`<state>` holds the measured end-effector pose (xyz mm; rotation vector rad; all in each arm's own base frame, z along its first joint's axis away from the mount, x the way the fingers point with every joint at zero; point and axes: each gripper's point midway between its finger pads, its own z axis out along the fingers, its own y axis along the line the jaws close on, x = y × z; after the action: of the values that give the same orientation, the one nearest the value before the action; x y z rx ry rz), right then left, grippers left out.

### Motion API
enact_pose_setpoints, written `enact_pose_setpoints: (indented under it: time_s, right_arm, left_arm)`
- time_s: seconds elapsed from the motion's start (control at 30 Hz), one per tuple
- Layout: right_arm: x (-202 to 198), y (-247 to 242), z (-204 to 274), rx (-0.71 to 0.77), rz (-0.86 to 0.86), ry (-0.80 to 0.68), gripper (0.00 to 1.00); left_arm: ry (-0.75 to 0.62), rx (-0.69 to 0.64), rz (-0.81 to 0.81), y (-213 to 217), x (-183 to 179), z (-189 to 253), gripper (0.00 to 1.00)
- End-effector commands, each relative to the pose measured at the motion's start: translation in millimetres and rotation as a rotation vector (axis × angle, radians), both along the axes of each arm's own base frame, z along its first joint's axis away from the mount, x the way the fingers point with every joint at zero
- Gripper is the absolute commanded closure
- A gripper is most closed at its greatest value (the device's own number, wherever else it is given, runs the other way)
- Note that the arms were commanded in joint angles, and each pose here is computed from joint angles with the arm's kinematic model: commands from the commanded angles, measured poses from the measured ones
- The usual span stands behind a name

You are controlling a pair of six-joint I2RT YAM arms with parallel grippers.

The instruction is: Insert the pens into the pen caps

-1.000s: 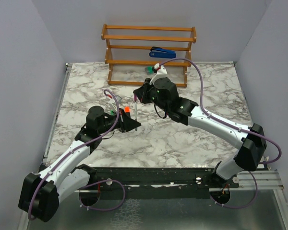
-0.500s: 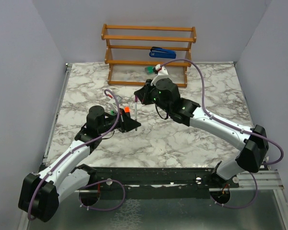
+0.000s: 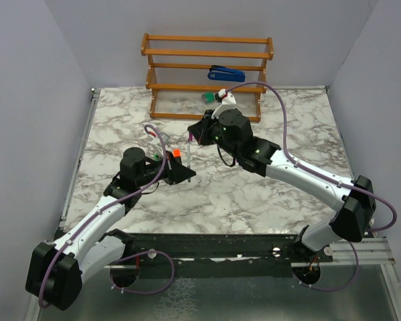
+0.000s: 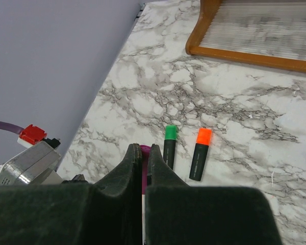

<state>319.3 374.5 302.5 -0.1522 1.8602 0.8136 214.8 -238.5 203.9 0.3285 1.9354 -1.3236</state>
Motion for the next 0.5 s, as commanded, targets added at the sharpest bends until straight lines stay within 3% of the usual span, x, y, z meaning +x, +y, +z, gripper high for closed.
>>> enact_pose_setpoints:
  time_s: [0.0, 0.47]
  right_arm:
    - [-3.0, 4.4, 13.6, 0.029, 0.021, -0.013, 1.00]
    - [0.1, 8.8, 17.1, 0.063, 0.015, -0.016, 1.00]
  left_arm:
    - [-0.042, -0.012, 0.001, -0.6, 1.5, 13.6, 1.00]
    - [-0.042, -0.013, -0.003, -0.3, -0.4, 13.2, 1.00]
